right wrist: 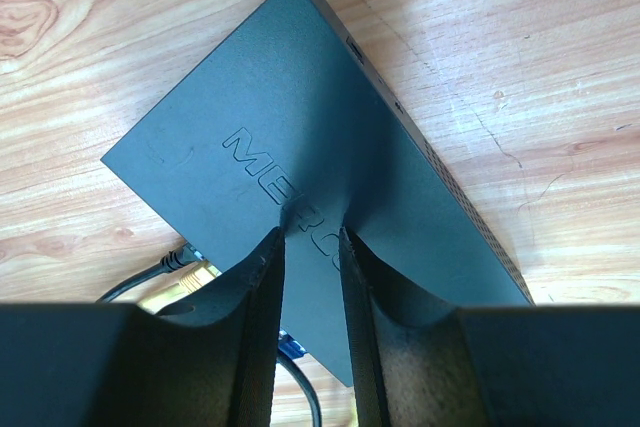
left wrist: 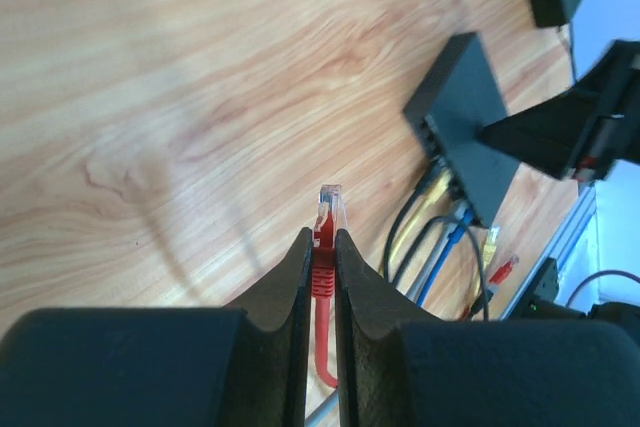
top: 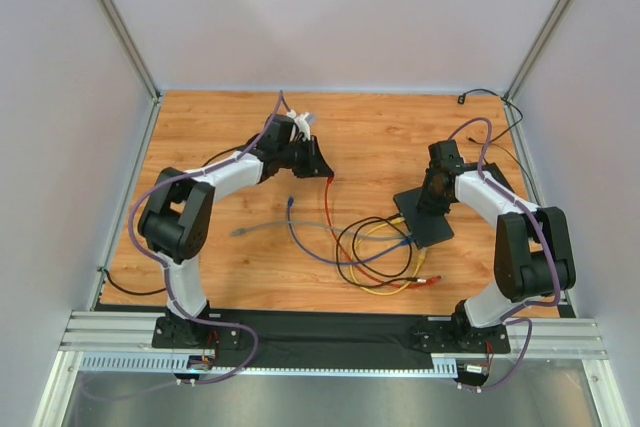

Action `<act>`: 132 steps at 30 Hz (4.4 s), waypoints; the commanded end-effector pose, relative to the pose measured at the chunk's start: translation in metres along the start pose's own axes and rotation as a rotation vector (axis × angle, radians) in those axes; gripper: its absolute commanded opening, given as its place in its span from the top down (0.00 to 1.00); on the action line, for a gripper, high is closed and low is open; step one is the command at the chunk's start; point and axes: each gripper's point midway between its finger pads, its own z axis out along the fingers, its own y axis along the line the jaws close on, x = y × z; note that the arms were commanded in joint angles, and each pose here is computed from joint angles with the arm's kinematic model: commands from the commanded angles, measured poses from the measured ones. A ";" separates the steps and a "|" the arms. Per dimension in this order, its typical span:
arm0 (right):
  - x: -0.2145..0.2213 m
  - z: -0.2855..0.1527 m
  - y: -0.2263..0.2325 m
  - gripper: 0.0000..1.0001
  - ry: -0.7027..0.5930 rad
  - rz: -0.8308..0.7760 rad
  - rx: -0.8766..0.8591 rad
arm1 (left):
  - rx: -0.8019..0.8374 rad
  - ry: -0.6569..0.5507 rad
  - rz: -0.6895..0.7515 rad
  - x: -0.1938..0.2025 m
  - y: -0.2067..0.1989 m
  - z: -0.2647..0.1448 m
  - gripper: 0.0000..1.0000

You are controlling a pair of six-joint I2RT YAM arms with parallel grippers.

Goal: Pull the plug from the switch port

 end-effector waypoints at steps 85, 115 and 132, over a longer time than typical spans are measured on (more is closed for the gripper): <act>0.023 0.013 -0.021 0.69 0.072 -0.029 0.082 | -0.724 -0.678 0.751 -0.134 -0.122 -0.258 1.00; 0.025 0.015 -0.015 0.69 0.080 -0.040 0.066 | -0.727 -0.677 -0.495 -0.097 0.202 -0.265 0.93; 0.026 0.016 -0.015 0.69 0.086 -0.042 0.070 | -0.522 -0.651 -0.244 -0.112 0.122 -0.268 0.28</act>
